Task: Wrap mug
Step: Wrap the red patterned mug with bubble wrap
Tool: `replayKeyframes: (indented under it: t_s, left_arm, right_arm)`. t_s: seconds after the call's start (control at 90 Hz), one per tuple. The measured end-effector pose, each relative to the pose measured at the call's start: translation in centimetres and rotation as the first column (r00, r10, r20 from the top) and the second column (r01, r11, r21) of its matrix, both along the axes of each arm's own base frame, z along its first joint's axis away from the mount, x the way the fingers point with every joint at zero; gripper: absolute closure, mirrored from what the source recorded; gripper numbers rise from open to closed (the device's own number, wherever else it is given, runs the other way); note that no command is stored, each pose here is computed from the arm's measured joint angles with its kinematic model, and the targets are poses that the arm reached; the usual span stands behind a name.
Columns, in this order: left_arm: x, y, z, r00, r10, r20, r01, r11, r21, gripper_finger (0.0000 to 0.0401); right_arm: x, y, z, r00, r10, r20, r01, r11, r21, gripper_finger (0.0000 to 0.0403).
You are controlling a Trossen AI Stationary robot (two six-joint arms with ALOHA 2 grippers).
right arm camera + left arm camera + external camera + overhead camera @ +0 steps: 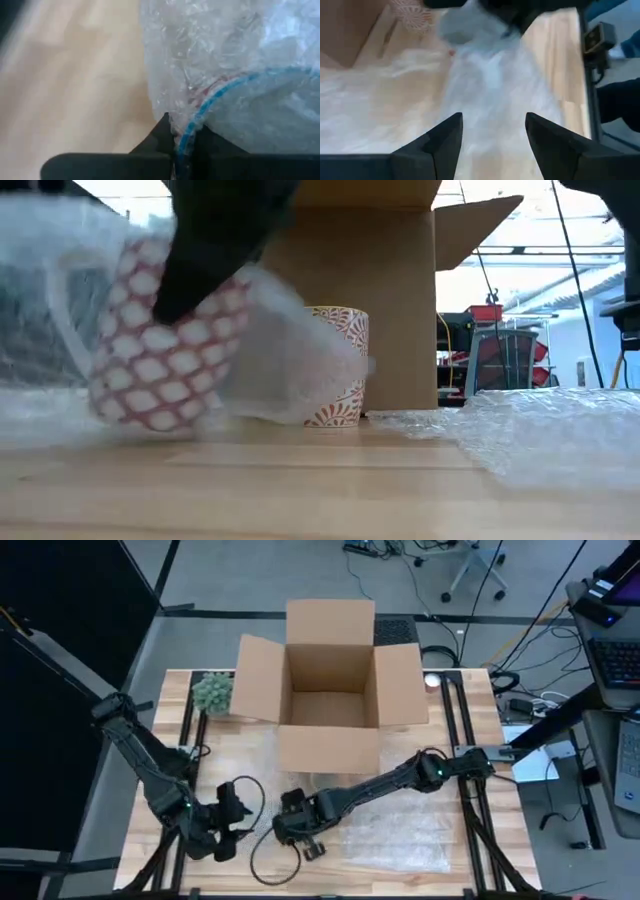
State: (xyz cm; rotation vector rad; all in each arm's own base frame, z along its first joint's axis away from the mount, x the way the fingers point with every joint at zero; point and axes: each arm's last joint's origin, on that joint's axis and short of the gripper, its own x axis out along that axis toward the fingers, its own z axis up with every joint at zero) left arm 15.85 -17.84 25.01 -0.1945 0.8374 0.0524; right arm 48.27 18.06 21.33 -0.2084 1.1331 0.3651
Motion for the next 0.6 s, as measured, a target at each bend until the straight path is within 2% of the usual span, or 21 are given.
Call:
replayKeyframes:
  t_s: [0.067,0.322,0.511,0.6]
  left_arm:
    - [-0.1,-0.3,-0.2,1.000,0.011,0.006,-0.011,1.000,0.005,0.0196]
    - [1.1,-1.7,-3.4,0.997,0.042,-0.072,-0.035,0.994,0.102,0.0196]
    - [2.8,-2.0,-7.3,0.962,0.043,-0.268,-0.003,0.989,0.149,0.0196]
    - [3.2,-2.2,-9.0,0.946,0.056,-0.320,0.004,0.983,0.185,0.0196]
  right_arm:
    - [-0.6,0.8,0.0,0.999,-0.001,-0.047,0.003,0.999,0.043,0.0399]
    - [-1.6,2.7,-0.2,0.996,-0.019,-0.092,0.025,0.997,0.068,0.0397]
    - [-1.8,3.0,-0.2,0.993,-0.035,-0.113,0.044,0.996,0.074,0.0396]
    - [-1.9,3.0,-0.2,0.993,-0.035,-0.113,0.043,0.996,0.073,0.0396]
